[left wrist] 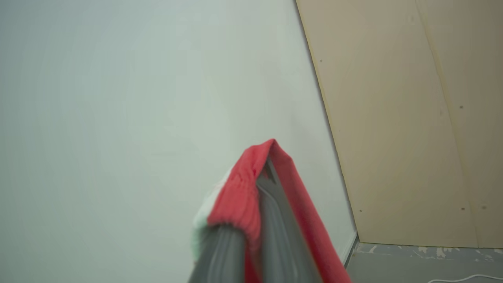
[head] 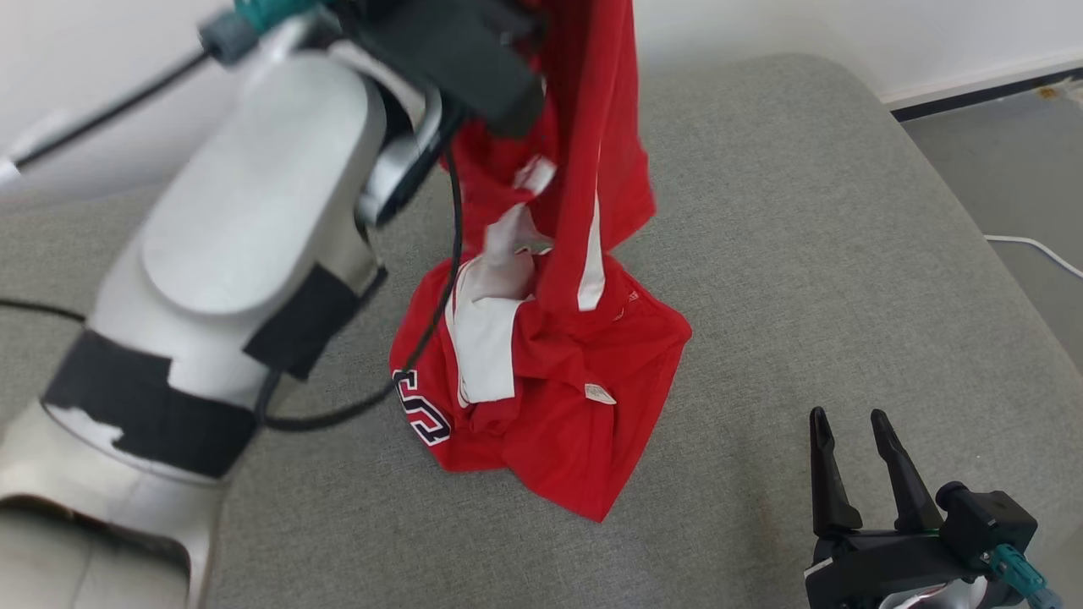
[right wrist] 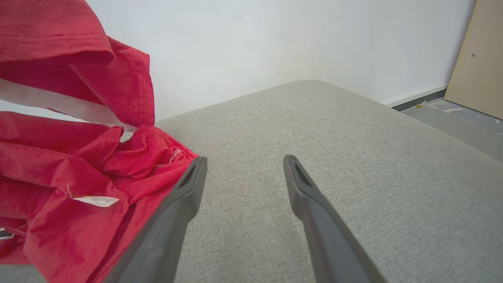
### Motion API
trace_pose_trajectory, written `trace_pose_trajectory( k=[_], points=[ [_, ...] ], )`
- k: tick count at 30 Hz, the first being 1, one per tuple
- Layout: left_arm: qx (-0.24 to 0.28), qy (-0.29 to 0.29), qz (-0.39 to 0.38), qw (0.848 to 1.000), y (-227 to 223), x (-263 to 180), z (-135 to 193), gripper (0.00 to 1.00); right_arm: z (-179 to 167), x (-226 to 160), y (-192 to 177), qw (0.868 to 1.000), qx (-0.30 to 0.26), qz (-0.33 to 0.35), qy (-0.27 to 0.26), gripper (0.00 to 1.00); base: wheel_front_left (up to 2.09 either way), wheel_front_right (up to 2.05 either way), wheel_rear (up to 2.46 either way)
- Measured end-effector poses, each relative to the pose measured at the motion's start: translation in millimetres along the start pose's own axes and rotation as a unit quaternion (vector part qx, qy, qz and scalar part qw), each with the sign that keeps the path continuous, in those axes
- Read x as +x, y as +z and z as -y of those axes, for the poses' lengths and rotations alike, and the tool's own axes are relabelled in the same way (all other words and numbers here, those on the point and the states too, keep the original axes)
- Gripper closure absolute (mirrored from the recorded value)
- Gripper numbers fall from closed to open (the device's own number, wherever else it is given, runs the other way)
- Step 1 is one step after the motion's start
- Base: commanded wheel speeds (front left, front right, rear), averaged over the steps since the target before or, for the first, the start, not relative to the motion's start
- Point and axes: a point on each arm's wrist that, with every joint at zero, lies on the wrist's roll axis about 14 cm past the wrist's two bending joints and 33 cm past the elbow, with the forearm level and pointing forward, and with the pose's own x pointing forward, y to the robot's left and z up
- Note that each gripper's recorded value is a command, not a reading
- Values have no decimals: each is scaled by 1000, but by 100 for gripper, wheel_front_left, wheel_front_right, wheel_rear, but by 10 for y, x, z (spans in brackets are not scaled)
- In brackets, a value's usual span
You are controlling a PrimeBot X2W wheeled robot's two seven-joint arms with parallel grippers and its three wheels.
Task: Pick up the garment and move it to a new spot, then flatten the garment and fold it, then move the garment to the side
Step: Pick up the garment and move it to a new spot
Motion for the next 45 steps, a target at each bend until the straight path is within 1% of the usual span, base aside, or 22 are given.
trace_pose_trajectory(
  k=[3,6,10,14,20,25,30,31,35,40,42,45],
  points=[
    [11,-2,34,999,322,155,-59,100,-6,10,-3,1000,1,1,1,0,0,0,0],
    [29,-4,48,998,528,241,-96,100,-42,18,-13,1000,2,-1,6,0,0,0,0],
    [35,1,49,998,598,241,-153,100,-102,41,-12,1000,4,1,16,0,0,0,0],
    [39,17,33,999,527,149,-292,100,-171,82,-27,1000,4,-1,26,0,0,0,0],
    [60,56,12,997,471,-96,-637,100,-317,205,34,999,-9,11,49,0,0,0,0],
    [99,112,-4,989,571,-460,-1108,100,-530,328,32,997,-17,14,80,0,0,0,0],
    [152,180,-20,972,810,-963,-1623,100,-822,458,62,992,-27,24,122,0,0,0,0],
    [152,180,-20,972,810,-963,-1623,100,-822,458,62,992,-27,24,122,0,0,0,0],
    [198,220,-53,954,957,-1389,-1938,100,-1064,562,117,987,-29,37,156,0,0,0,0],
    [236,277,-98,926,1084,-1961,-2310,100,-1334,661,103,979,-36,37,196,0,0,0,0],
    [239,311,-113,913,1101,-2232,-2487,100,-1429,692,80,976,-38,33,211,0,0,0,0],
    [243,352,-149,892,998,-2638,-2714,100,-1486,750,40,974,-44,27,222,0,0,0,0]
  ],
)
